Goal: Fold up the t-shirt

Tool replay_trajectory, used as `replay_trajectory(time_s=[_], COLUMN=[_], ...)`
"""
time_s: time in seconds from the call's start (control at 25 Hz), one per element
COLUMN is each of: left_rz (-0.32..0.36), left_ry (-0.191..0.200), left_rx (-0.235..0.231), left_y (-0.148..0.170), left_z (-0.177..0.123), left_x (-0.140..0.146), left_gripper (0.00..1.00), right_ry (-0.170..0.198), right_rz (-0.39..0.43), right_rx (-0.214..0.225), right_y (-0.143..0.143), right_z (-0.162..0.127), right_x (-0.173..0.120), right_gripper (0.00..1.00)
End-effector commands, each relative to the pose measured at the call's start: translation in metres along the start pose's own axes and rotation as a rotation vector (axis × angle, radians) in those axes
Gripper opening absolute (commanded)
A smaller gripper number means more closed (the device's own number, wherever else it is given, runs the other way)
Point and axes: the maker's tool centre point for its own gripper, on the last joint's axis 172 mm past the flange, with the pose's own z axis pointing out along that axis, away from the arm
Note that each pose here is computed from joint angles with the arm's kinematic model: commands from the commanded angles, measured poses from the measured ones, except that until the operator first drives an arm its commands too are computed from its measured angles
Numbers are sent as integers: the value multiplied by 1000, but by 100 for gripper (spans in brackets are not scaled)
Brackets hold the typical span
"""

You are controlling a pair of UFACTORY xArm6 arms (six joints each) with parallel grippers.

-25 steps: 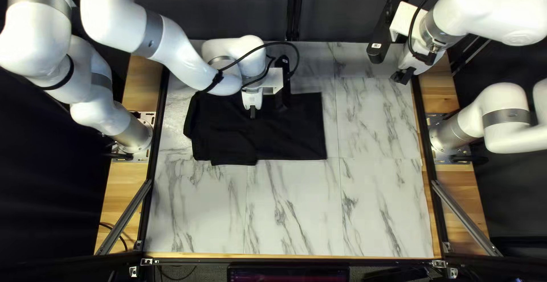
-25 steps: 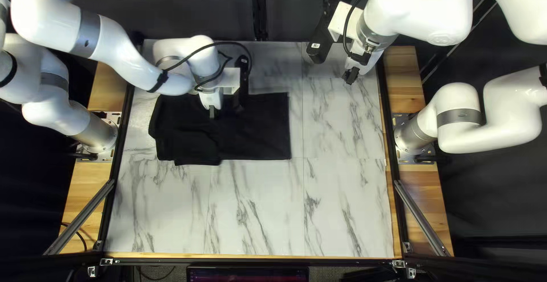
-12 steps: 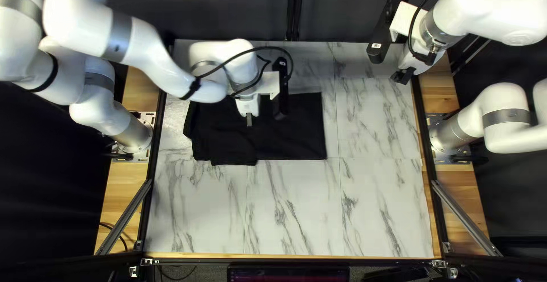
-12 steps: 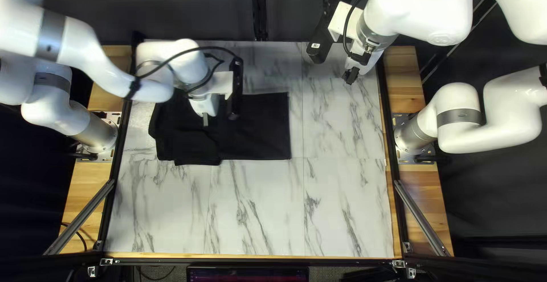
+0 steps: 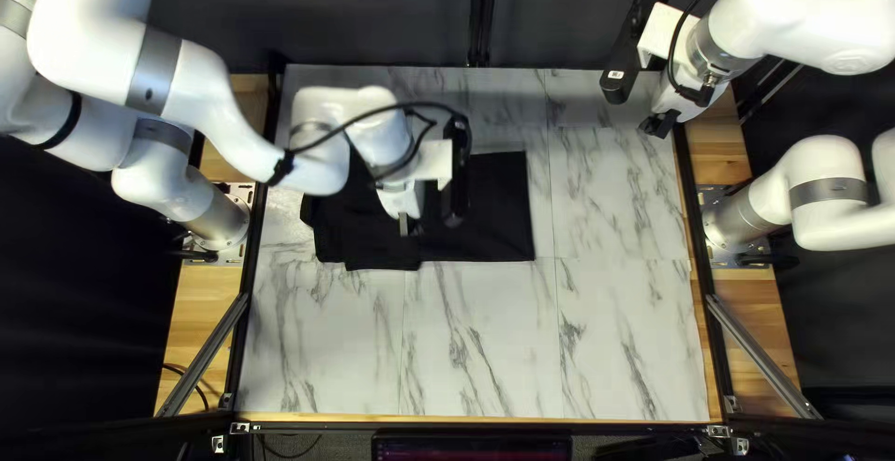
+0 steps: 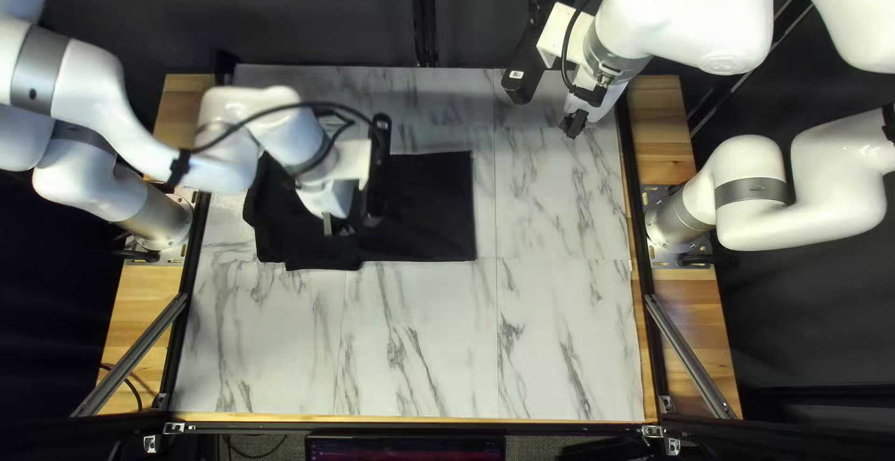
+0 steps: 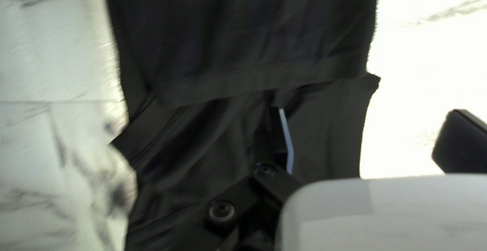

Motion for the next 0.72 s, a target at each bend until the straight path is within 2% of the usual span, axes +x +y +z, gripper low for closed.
replay_trajectory(time_s=[0.04, 0.24, 0.44, 0.56, 0.6, 0.72], left_rz=[18, 53, 64, 62, 60, 57], left_ry=[2, -21, -52, -60, -62, -69], left_rx=[3, 17, 30, 45, 47, 50], left_y=[26, 39, 32, 26, 24, 19], left_z=[31, 64, 86, 93, 96, 102], left_x=[1, 2, 2, -1, -2, -6], left_gripper=[100, 100, 100, 86, 84, 58], right_ry=[0, 0, 0, 0, 0, 0], right_rz=[0, 0, 0, 0, 0, 0], right_rx=[0, 0, 0, 0, 0, 0], right_y=[0, 0, 0, 0, 0, 0], right_z=[0, 0, 0, 0, 0, 0], right_x=[0, 0, 0, 0, 0, 0], right_gripper=[100, 100, 100, 100, 100, 100])
